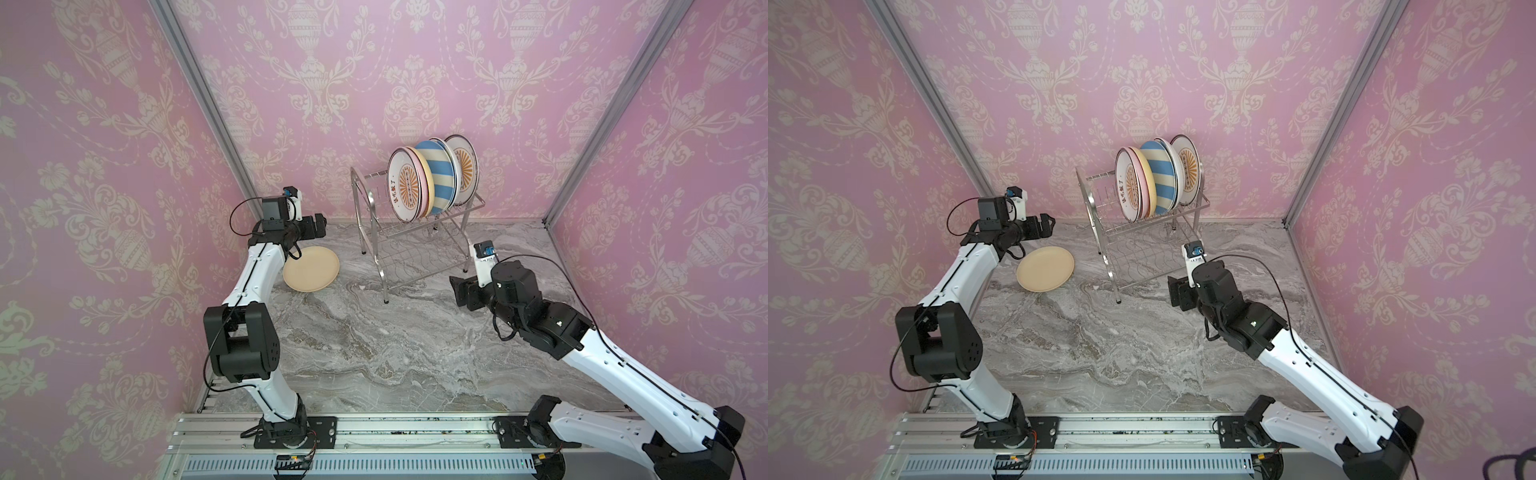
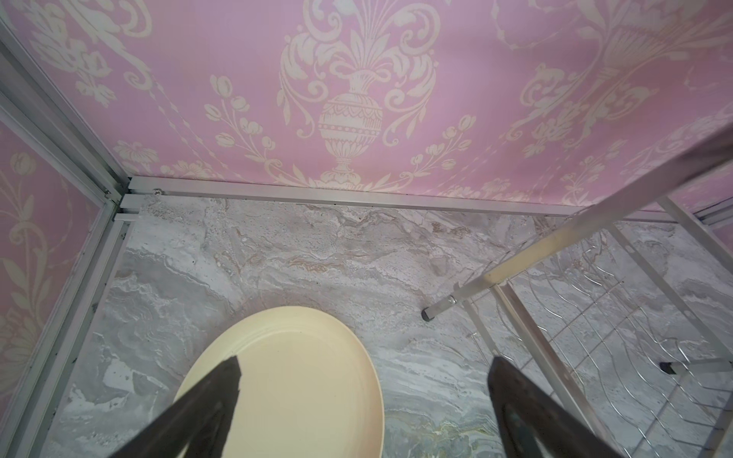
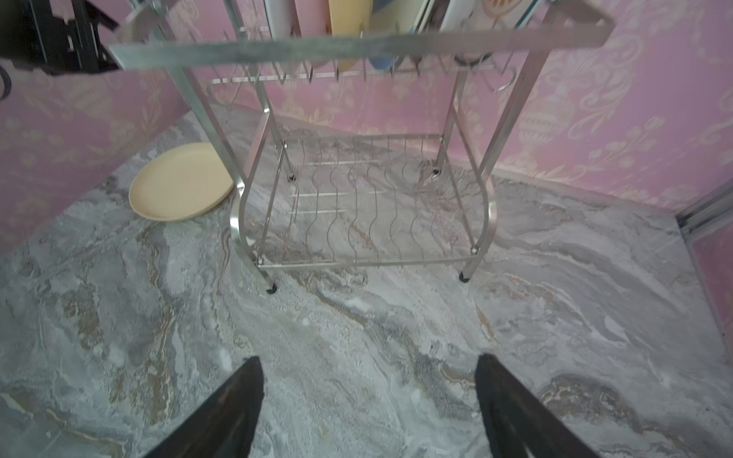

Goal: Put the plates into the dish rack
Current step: 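Open the right gripper and move both grippers toward the cream plate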

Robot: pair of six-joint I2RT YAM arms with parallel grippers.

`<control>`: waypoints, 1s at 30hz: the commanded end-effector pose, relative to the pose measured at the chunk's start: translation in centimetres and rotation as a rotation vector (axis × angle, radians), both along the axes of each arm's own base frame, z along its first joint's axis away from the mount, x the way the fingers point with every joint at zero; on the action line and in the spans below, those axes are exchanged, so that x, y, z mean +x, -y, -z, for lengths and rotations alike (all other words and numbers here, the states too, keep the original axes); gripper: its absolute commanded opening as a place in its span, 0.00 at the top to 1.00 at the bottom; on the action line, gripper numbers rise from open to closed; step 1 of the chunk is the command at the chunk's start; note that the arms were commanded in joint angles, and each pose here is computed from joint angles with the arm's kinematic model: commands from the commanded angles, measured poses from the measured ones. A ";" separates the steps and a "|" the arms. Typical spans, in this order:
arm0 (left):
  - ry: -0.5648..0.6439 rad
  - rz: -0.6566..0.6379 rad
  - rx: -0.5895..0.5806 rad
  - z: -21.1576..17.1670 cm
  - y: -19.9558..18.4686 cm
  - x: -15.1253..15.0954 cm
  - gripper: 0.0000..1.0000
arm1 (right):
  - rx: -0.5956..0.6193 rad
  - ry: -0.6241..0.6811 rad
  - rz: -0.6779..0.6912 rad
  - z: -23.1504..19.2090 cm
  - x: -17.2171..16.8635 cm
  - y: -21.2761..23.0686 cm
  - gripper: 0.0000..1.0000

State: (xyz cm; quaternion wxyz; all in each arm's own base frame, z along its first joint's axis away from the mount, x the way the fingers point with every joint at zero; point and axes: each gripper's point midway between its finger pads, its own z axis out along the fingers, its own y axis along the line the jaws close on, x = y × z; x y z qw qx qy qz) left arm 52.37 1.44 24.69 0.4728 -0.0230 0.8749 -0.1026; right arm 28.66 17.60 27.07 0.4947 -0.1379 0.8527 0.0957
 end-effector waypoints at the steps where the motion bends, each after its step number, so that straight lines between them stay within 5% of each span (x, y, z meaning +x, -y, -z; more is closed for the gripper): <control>1: -0.023 0.022 0.096 0.3 -0.3 0.8 0.01 | 0.154 -0.061 -0.088 1.7 -1.5 -1.9 0.14; 11: -0.121 0.144 0.120 6.4 0.7 4.2 0.01 | 0.148 -0.228 -0.208 8.6 -1.6 -5.6 0.15; 30: -0.272 0.169 0.144 13.7 -0.9 9.0 0.01 | 0.116 -0.253 -0.258 9.0 1.5 -9.3 0.14</control>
